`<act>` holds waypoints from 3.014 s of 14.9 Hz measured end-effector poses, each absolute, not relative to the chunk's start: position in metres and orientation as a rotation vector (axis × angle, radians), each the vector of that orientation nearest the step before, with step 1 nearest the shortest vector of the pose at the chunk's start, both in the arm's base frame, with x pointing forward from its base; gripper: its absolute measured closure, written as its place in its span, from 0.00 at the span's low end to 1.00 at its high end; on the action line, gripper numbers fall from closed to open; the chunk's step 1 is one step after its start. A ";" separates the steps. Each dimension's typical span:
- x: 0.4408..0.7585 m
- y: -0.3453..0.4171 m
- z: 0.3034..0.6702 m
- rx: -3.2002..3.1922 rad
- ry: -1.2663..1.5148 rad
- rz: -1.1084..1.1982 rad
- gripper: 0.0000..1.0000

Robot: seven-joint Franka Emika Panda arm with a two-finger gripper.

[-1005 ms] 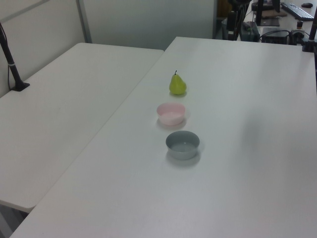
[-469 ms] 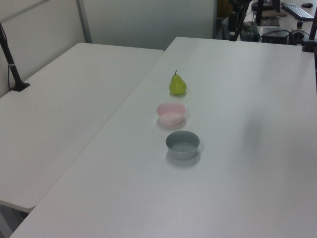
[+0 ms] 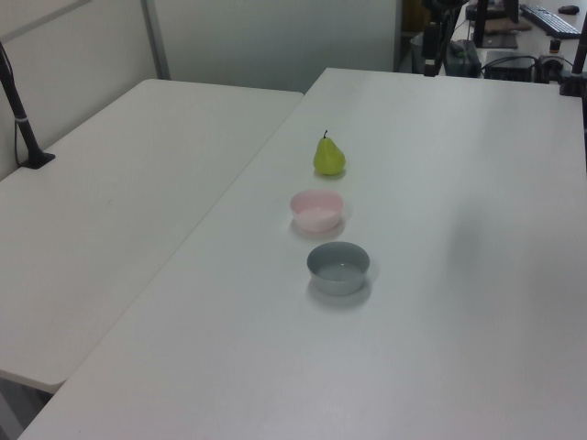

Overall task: Place the pear in the bowl
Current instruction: 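Move the open gripper down toward the green pear, then lower the gripper around the pear and close on it, then lift the grasped pear up off the table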

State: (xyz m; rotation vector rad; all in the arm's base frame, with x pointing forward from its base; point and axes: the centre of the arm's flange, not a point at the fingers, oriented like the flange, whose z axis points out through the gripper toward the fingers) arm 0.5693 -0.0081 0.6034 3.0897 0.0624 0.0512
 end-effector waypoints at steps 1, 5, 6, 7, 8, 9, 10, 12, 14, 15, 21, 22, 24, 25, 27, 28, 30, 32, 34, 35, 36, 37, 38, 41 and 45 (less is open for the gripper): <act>0.573 -0.009 0.601 3.090 0.074 0.071 0.00; 0.597 -0.015 0.583 3.082 0.071 0.163 0.00; 0.605 -0.017 0.576 3.078 0.066 0.190 0.00; 0.613 -0.021 0.566 3.074 0.058 0.216 0.00; 0.623 -0.025 0.555 3.069 0.050 0.241 0.00; 0.633 -0.029 0.541 3.065 0.043 0.257 0.00; 0.642 -0.032 0.527 3.061 0.039 0.266 0.00; 0.660 -0.038 0.497 3.053 0.032 0.293 0.00; 0.676 -0.042 0.476 3.041 0.027 0.344 0.00; 0.684 -0.045 0.464 3.035 0.024 0.365 0.00; 0.726 -0.051 0.381 2.980 0.037 0.598 0.00; 0.730 -0.050 0.370 2.970 0.041 0.636 0.00; 0.736 -0.050 0.349 2.955 0.049 0.690 0.00; 0.738 -0.049 0.341 2.950 0.052 0.704 0.00; 0.741 -0.050 0.325 2.939 0.056 0.740 0.00; 0.742 -0.051 0.322 2.935 0.053 0.752 0.02; 0.743 -0.057 0.320 2.930 0.042 0.762 0.05; 0.743 -0.061 0.322 2.927 0.034 0.767 0.22; 0.744 -0.061 0.323 2.926 0.034 0.771 0.33; 0.744 -0.061 0.323 2.926 0.035 0.771 0.33; 0.744 -0.061 0.323 2.926 0.035 0.771 0.33; 0.744 -0.061 0.323 2.926 0.036 0.772 0.33; 0.744 -0.060 0.325 2.925 0.036 0.776 0.33; 0.748 -0.058 0.343 2.914 0.036 0.816 0.33; 0.741 -0.058 0.391 2.937 0.004 0.757 0.33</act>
